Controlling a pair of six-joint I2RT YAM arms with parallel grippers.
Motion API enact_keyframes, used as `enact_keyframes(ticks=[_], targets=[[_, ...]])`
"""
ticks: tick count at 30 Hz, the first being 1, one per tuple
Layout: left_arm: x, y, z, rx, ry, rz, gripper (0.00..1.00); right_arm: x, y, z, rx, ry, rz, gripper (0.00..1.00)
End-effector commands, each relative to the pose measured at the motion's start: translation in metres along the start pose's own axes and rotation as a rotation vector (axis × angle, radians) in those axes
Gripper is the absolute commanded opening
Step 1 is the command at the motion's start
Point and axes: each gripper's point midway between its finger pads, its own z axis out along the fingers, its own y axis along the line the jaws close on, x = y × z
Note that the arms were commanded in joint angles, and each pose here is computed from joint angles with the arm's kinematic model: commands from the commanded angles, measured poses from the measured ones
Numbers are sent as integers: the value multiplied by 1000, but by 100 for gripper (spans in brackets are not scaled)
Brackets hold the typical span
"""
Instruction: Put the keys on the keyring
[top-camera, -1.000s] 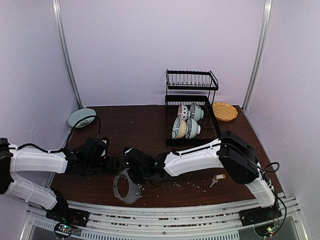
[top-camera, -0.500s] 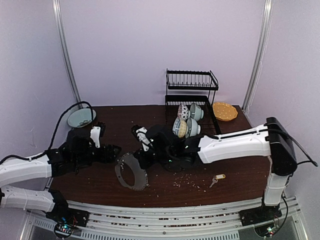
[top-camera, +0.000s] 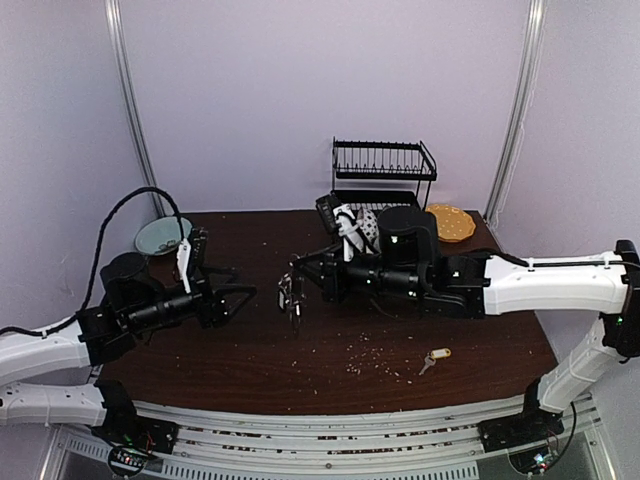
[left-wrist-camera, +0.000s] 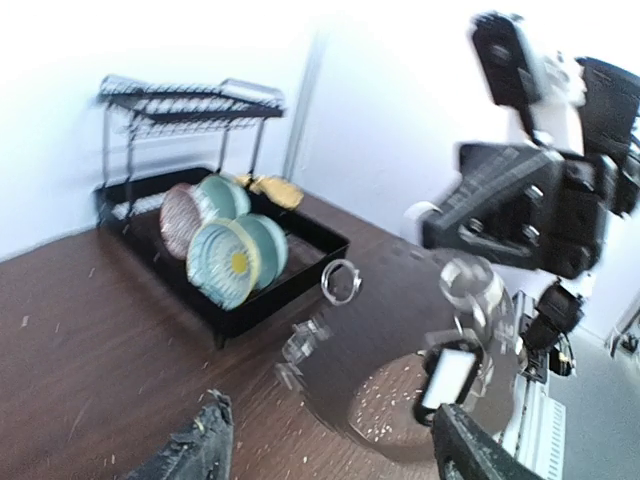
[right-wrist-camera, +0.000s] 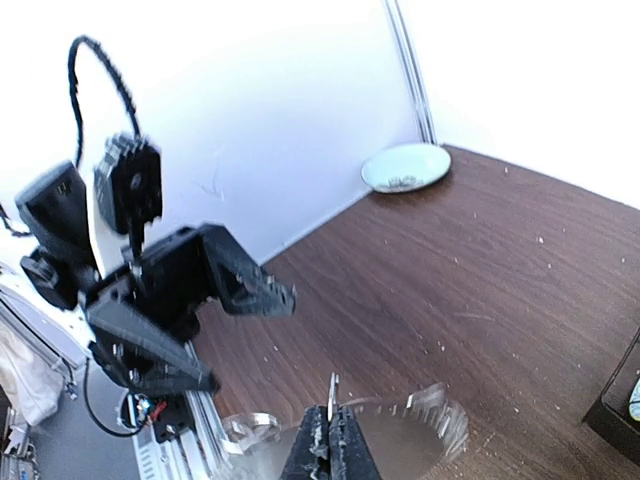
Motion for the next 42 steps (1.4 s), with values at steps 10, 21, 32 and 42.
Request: enact_keyframes(ticks=[10, 21, 32, 42], targets=[[-27, -69, 12, 90, -216, 221, 78, -61, -16, -34, 118, -298, 194, 0], [2, -51, 54, -56, -167, 205, 73, -74, -27, -46, 197, -413, 266, 0], [0, -66, 68, -87, -268, 255, 78, -77, -12, -46, 160, -433, 276, 0], [-16, -52, 72, -201, -333, 271, 37, -78, -1, -46, 122, -438, 270, 0]])
